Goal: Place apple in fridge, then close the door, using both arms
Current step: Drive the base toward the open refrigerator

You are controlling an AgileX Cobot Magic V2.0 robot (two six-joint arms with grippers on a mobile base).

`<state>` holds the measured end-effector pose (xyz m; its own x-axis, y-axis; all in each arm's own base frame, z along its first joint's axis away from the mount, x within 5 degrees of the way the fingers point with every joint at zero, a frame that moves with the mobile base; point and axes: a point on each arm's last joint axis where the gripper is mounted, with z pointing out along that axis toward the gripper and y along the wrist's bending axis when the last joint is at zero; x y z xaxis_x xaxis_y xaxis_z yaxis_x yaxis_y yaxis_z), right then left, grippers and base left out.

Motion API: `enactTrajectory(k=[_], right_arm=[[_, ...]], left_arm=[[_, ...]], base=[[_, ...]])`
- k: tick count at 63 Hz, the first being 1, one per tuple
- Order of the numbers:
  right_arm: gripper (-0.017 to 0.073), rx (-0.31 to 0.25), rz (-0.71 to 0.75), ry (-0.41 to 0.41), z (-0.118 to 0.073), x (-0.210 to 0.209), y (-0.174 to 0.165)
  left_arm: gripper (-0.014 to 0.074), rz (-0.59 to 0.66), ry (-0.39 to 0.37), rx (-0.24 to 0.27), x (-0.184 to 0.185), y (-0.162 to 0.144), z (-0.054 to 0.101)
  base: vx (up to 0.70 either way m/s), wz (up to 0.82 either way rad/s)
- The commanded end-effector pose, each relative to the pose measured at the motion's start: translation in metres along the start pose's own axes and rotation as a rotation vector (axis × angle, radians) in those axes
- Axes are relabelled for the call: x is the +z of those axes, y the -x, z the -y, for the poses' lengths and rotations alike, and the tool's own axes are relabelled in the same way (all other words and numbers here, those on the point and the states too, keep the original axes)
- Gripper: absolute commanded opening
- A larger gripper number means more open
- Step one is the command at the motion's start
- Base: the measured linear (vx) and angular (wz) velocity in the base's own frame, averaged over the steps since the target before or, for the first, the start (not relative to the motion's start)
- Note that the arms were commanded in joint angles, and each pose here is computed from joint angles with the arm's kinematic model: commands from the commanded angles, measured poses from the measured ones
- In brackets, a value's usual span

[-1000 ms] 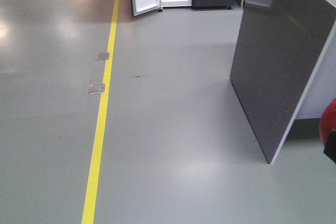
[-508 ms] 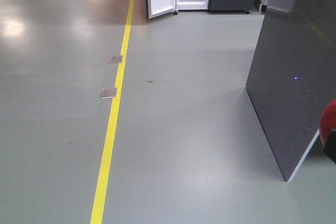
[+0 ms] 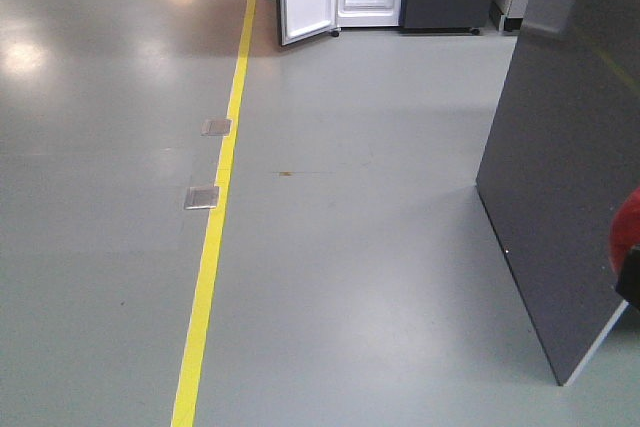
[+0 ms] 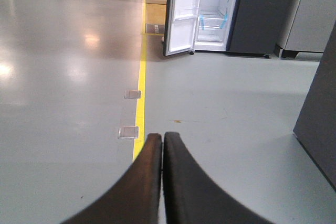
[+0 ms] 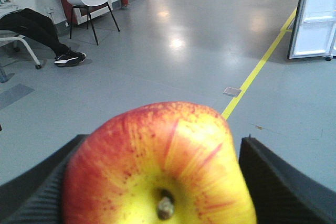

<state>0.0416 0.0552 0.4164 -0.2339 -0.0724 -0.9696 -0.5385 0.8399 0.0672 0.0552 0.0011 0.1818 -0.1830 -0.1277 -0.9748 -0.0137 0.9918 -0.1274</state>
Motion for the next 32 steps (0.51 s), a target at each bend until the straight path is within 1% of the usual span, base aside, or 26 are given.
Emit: enactTrajectory(k=[1, 32], right_arm=[[-0.0003, 0.006, 0.083, -0.007, 0.0002, -0.0014, 0.0121], [-0.0003, 0.006, 0.083, -0.007, 0.0002, -0.0014, 0.0121]], left_arm=[[-0.0006, 0.057, -0.020, -0.001, 0.0012, -0.0001, 0.0012], [-0.0006, 0.057, -0.020, -0.001, 0.0012, -0.0001, 0.0012]], base=[[0.25, 0.00], [0.27, 0.02]])
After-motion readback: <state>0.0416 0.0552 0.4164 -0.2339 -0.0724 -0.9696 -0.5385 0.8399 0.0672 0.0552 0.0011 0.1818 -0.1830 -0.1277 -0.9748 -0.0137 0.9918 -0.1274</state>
